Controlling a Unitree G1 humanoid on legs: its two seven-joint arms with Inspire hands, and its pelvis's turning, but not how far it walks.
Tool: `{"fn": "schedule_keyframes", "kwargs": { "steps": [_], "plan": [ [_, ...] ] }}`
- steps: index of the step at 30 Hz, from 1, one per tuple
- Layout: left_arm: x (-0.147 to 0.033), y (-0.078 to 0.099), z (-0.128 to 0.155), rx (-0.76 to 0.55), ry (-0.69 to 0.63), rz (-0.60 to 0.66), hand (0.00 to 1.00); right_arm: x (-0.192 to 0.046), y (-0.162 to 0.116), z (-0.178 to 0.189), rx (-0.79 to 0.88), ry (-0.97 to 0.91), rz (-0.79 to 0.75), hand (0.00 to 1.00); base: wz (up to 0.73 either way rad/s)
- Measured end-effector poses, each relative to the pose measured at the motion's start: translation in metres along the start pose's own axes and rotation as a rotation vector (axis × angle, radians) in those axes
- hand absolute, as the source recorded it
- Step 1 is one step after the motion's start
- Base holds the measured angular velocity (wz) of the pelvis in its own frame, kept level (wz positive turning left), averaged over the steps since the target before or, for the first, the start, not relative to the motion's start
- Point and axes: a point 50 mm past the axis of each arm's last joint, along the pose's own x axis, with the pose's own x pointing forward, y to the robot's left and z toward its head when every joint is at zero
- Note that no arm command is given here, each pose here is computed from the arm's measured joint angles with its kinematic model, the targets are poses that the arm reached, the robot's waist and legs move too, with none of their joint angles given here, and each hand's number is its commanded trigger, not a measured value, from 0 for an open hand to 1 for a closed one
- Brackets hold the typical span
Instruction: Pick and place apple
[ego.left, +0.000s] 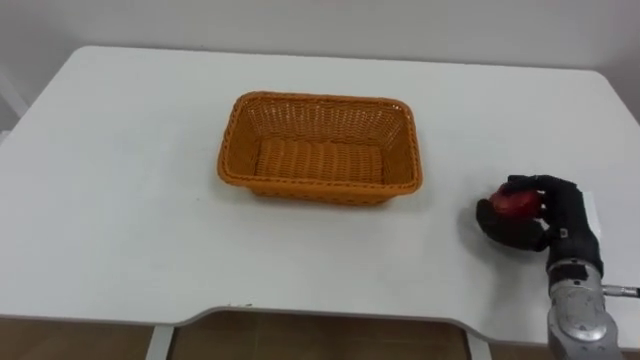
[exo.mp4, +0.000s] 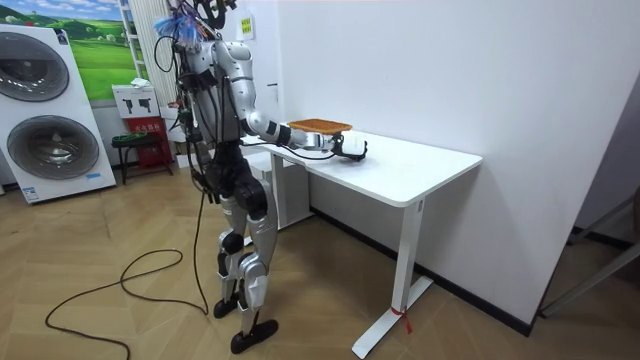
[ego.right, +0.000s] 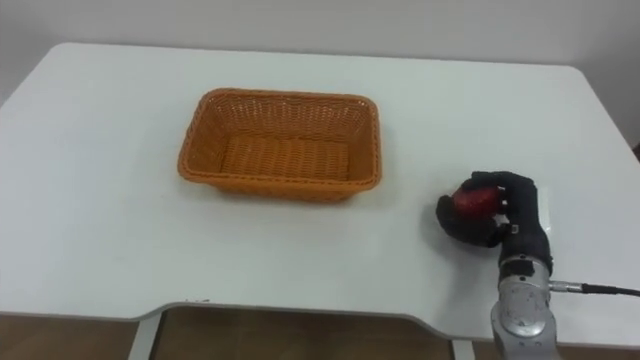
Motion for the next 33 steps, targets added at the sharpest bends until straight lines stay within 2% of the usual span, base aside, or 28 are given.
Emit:
{"fn": "schedule_keyframes", "kwargs": {
  "steps": [7,16,22,31,33],
  "plan": [
    [0.001,-0.001,-0.001,0.005,0.012,-0.009,0.0,-0.003,0.006,0.044,0.037,-0.18,0.045,1.0,-0.03],
    [0.001,-0.002,0.002,0.008,-0.002,-0.01,0.0,-0.008,0.016,0.081,0.062,-0.339,0.132,1.0,0.01],
    [0.001,-0.005,0.005,0.026,-0.014,-0.023,0.0,-0.015,0.028,0.095,0.054,-0.403,0.229,1.0,0.0],
    [0.003,-0.006,0.011,0.026,-0.026,-0.041,0.0,-0.023,0.049,0.096,0.027,-0.413,0.347,1.0,0.0],
    [0.003,-0.007,0.013,0.025,-0.027,-0.044,0.0,-0.024,0.05,0.096,0.027,-0.414,0.355,0.0,0.0]
  ]
}}
